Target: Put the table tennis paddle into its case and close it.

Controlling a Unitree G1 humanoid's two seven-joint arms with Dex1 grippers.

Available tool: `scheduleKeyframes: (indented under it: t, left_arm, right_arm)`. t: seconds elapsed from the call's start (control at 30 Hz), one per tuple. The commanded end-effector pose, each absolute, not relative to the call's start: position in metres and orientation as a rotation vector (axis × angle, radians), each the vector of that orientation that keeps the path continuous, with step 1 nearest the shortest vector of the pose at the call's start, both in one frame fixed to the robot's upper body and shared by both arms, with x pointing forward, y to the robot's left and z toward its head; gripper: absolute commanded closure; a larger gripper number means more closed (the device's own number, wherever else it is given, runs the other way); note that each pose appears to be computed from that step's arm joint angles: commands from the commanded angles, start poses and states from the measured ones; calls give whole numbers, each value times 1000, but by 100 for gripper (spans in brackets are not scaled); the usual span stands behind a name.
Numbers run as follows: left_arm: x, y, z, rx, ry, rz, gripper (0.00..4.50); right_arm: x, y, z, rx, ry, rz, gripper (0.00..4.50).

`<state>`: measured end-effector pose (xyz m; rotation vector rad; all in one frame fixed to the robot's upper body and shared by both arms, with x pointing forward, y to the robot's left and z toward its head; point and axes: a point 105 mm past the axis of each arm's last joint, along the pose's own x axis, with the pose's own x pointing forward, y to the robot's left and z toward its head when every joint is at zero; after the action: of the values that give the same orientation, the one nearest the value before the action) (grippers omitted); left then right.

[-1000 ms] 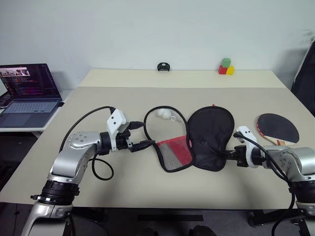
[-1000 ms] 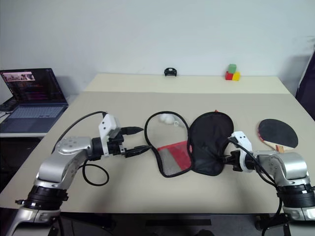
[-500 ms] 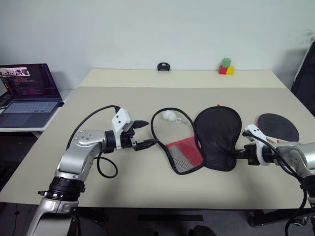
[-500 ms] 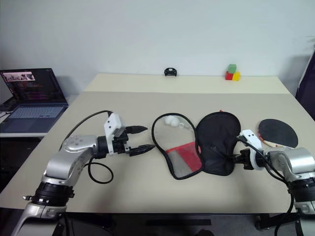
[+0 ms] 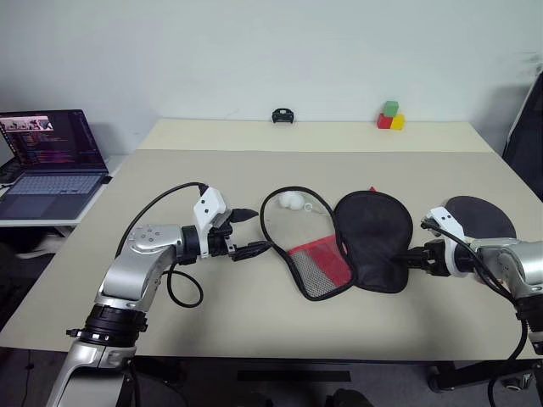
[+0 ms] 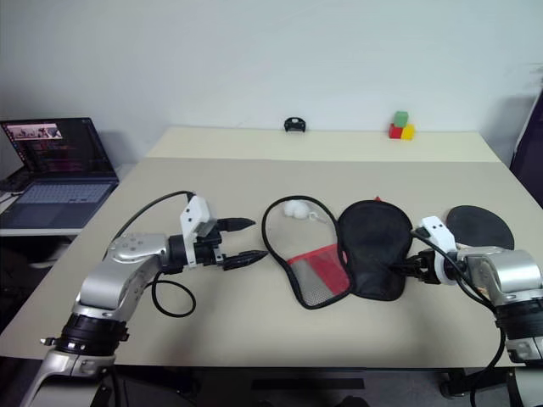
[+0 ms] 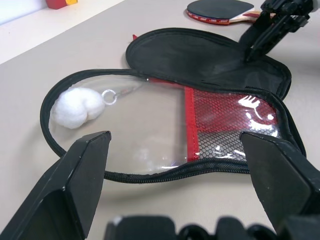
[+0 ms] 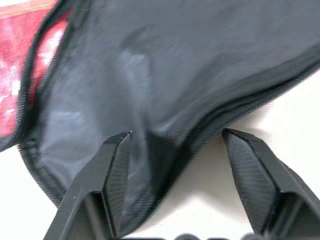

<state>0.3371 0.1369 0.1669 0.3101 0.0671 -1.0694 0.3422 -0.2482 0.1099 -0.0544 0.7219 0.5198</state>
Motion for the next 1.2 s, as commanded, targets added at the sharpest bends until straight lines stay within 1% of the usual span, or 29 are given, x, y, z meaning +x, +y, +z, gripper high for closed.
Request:
scheduleKeyframes:
  t: [0.03, 0.17, 0.27, 0.3, 0.33, 0.37, 0.5, 0.7, 0.93, 1.07, 1.2]
  left_arm:
    - [338, 133, 177, 334, 23, -1076, 0]
    - [339, 132, 177, 332, 21, -1078, 0]
    - [340, 131, 177, 331, 18, -1080, 0]
    - [341, 131, 177, 331, 16, -1081, 0]
    - [341, 130, 178, 330, 14, -1082, 0]
    - [341, 130, 178, 330, 13, -1084, 0]
    - [340, 127, 178, 328, 9, -1098, 0]
    - [340, 118, 177, 331, 7, -1131, 0]
    - [344, 107, 187, 336, -23, -1180, 0]
    - [346, 100, 194, 339, -45, -1197, 0]
    - [347, 95, 197, 342, -59, -1210, 0]
  right_arm:
    - [348, -270, 137, -81, 637, 454, 153]
    - [346, -275, 149, -77, 595, 451, 153]
    - [345, -278, 161, -59, 533, 444, 95]
    - [345, -278, 166, -56, 506, 433, 66]
    - [346, -282, 170, -65, 476, 401, 25]
    - [347, -284, 173, -71, 456, 376, 5]
    - [345, -296, 181, -97, 376, 272, 5]
    - [330, -334, 164, -73, 362, -24, 5]
    - [324, -368, 158, -22, 321, -245, 5]
    - [321, -375, 149, 20, 341, -276, 5]
    - [324, -374, 132, 14, 379, -276, 5]
